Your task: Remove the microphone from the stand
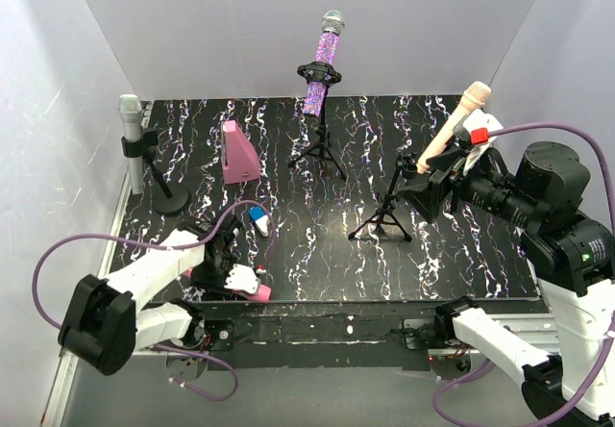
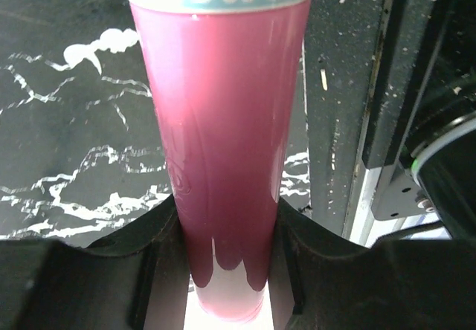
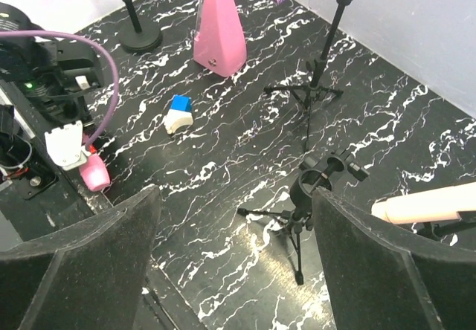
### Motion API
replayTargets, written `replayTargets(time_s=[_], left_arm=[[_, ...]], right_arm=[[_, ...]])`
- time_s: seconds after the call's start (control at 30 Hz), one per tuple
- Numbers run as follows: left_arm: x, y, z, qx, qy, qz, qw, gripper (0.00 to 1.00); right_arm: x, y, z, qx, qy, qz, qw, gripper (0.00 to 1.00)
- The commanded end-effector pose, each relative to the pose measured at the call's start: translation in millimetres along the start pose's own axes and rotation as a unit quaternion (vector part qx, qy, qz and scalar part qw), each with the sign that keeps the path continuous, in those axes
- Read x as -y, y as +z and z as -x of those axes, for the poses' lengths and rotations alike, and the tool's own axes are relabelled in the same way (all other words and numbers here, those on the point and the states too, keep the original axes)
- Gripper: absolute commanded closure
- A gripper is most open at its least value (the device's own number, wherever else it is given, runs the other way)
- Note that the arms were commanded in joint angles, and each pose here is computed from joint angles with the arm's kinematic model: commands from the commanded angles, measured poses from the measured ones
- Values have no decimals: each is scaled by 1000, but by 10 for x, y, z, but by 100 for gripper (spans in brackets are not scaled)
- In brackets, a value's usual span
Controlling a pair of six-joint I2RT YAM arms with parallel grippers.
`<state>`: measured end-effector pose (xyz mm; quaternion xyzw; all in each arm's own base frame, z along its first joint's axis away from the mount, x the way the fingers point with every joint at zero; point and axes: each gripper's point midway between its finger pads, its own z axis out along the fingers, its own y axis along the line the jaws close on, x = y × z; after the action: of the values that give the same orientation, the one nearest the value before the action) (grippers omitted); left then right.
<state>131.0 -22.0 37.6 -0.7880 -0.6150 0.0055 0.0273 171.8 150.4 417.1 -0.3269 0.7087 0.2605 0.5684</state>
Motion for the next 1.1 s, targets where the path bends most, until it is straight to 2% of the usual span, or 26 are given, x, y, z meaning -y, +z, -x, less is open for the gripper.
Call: replayTargets(time_s=[0.0, 0.13, 0.23, 0.4, 0.5, 0.57, 0.77, 0.83, 0.9, 0.97, 1.07], left_arm=[[-191, 195, -29, -18, 5, 12, 1000, 100], [-165, 358, -51, -37, -47, -21, 998, 100], [-99, 434, -35, -39, -77, -44, 995, 71], [-102, 442, 19, -20, -63, -42, 997, 39], [-104, 420, 44, -7, -45, -30, 999, 25], [-108, 409, 43, -4, -37, -22, 999, 20], [-210, 175, 74, 8, -30, 7, 999, 16], [-243, -46, 223, 52, -10, 17, 998, 14], [-318, -371, 410, 107, 20, 47, 993, 2], [-398, -720, 634, 168, 62, 83, 980, 2], [-682, -1316, 1010, 254, 96, 148, 951, 2]], right_arm=[[-1, -47, 14, -5, -5, -2, 1000, 12], [48, -51, -7, -9, -10, -15, 1000, 12], [124, -36, -89, -21, -10, -34, 999, 12], [277, 29, -321, -63, 7, -68, 996, 11], [327, 76, -451, -83, 17, -77, 993, 10], [339, 94, -504, -87, 21, -79, 993, 8], [231, 83, -466, -88, 44, -52, 994, 7], [136, 48, -341, -91, 58, -30, 994, 7], [89, 60, -196, -92, 73, -14, 993, 7], [76, 45, 20, -71, 75, -8, 995, 6], [133, 34, 377, -35, 72, -17, 997, 6]])
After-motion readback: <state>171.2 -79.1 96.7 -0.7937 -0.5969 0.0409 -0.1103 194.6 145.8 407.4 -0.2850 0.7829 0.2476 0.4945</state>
